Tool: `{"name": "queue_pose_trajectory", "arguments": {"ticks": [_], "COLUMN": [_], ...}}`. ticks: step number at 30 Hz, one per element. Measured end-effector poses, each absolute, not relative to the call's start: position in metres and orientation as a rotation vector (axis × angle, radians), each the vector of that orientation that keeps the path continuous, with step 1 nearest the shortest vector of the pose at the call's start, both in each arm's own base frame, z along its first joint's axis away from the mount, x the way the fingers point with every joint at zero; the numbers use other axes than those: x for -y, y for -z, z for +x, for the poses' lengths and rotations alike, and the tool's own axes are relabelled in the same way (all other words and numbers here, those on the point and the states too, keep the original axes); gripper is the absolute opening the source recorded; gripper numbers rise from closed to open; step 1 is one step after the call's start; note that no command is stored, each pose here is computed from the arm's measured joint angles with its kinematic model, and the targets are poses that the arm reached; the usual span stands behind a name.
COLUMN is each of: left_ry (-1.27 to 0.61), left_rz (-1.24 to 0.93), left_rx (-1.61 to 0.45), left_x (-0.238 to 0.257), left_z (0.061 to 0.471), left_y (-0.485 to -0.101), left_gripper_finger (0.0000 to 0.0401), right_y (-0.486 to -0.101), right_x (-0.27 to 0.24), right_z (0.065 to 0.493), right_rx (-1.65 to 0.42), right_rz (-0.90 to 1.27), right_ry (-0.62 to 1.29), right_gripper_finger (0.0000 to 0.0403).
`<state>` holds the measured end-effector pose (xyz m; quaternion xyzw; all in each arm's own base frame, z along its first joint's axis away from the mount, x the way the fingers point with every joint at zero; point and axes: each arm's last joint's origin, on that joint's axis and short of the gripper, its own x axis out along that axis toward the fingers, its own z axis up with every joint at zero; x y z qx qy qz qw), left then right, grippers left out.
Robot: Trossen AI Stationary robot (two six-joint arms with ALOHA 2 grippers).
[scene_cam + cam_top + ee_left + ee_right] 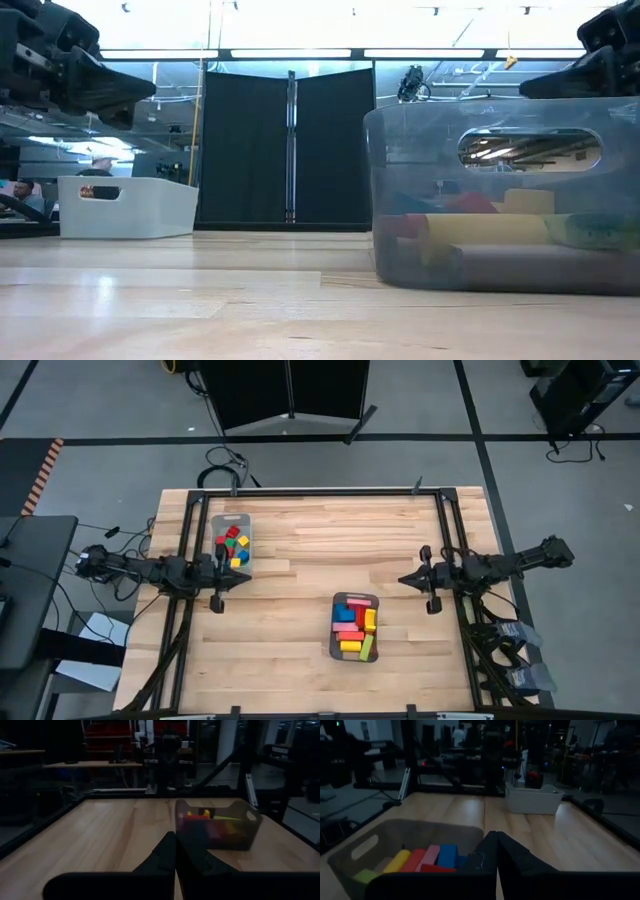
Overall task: Sort blocks by size
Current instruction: Return to Home Position
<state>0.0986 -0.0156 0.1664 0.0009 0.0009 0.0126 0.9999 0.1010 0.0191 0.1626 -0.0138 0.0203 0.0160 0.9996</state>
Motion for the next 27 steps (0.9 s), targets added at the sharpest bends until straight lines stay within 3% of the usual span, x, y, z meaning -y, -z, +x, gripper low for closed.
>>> {"name": "queue_pose_trajectory", "arguments": {"ticks": [9, 27], "left_ry": [-0.028, -0.031], "left_rz": [-0.002, -0.01], "left_rx": [0.007, 0.038], "left_x": [0.0155, 0.0154], "left_z": [0.0986, 0.0985], "left_y": [-0.1672, -0.1702], "left_gripper_finger": [0.0011, 0.0012], "right_y": [-0.16, -0.1601], "right_x": [-0.0196, -0.0196], "right_z": [0.1028, 0.1028], "right_rx": [-0.07, -0.069], "right_rz": [-0.07, -0.072], "right_ry": [-0.034, -0.034], "right_gripper_finger": [0.0043, 0.0042]}}
